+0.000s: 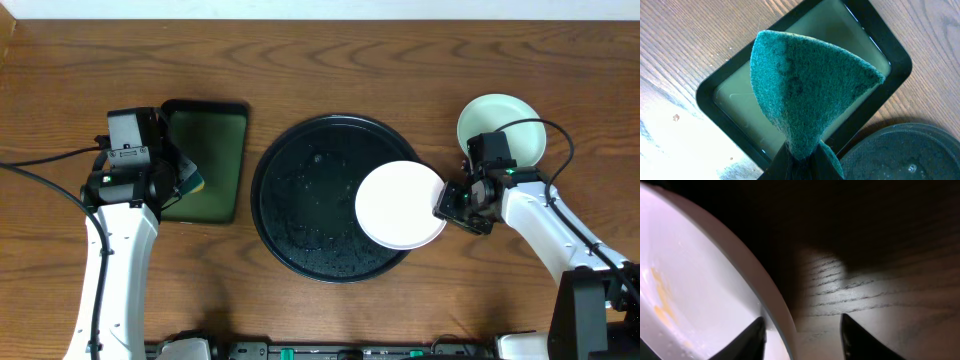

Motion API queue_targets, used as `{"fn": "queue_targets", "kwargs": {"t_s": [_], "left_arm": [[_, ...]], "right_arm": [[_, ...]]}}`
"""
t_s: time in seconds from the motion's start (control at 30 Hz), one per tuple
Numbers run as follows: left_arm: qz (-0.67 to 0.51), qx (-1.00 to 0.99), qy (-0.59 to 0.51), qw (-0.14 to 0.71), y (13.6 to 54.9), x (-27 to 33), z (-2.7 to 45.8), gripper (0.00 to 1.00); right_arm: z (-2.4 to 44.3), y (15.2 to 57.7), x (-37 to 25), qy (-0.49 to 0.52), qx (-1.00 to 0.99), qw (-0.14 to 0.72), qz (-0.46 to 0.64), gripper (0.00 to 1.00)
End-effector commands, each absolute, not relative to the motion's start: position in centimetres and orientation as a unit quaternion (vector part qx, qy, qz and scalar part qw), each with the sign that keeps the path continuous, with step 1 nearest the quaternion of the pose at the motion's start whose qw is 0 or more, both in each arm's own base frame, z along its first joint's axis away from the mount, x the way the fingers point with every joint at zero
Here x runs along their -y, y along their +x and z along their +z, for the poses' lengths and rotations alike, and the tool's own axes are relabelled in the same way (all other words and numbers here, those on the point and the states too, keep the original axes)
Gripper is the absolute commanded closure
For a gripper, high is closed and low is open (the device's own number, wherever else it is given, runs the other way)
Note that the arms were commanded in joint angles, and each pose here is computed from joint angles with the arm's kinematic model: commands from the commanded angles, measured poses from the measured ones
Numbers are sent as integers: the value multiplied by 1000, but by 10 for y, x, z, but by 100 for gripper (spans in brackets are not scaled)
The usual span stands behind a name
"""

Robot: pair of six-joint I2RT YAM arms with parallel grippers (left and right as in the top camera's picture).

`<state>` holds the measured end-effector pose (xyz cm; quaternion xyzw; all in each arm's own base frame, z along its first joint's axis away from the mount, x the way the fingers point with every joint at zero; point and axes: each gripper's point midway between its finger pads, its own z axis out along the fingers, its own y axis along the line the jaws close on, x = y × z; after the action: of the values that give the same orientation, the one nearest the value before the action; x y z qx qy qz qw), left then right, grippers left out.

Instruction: Clean dirty plates on tray and stack at the side

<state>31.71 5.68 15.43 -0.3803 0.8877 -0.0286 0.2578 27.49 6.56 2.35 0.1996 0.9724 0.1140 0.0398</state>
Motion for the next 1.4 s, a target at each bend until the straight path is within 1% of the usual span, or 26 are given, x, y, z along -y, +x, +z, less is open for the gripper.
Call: {"fn": "queue_targets", "kwargs": {"t_s": [0.0,0.07,0.13,0.17,0.23,0.37,0.53,0.7,0.8,0.9,0.93,1.13,1.2,1.37], "left_arm": [[-27,-888,-380,257,316,-58,152,92],[-27,-888,-380,259,317,-58,153,92],[-27,-888,-380,259,317,-58,153,92],[-27,-888,-380,259,317,-58,153,92],[-27,-888,-380,259,317,-58,153,92],[-27,-888,-380,259,317,-58,153,92],[-27,-888,-380,259,317,-58,153,92],[-27,-888,-379,259,317,-58,153,92],[-27,-888,-379,259,317,-58,153,93],[-34,-889,-378,258,318,-56,153,93],[-40,-889,-376,257,319,-54,153,93],[-48,-896,-369,243,327,-50,140,92],[-50,-899,-369,231,329,-49,132,93],[-127,-914,-329,203,353,-21,108,92]], "right_arm": [[25,277,-68,198,-973,43,114,67],[24,276,-67,198,-973,41,111,84],[25,274,-67,198,-973,38,110,96],[25,274,-67,198,-973,36,109,99],[29,274,-67,197,-974,32,108,99],[58,284,-70,173,-979,31,107,99],[88,296,-93,128,-983,50,118,99],[92,311,-127,85,-982,90,141,99],[84,317,-150,43,-983,102,149,99],[65,322,-178,-54,-978,101,174,99],[57,322,-184,-67,-977,94,181,99],[-5,323,-196,-47,-980,36,191,99],[-15,323,-196,-40,-981,28,188,99],[-26,326,-194,-4,-983,21,180,99]]}}
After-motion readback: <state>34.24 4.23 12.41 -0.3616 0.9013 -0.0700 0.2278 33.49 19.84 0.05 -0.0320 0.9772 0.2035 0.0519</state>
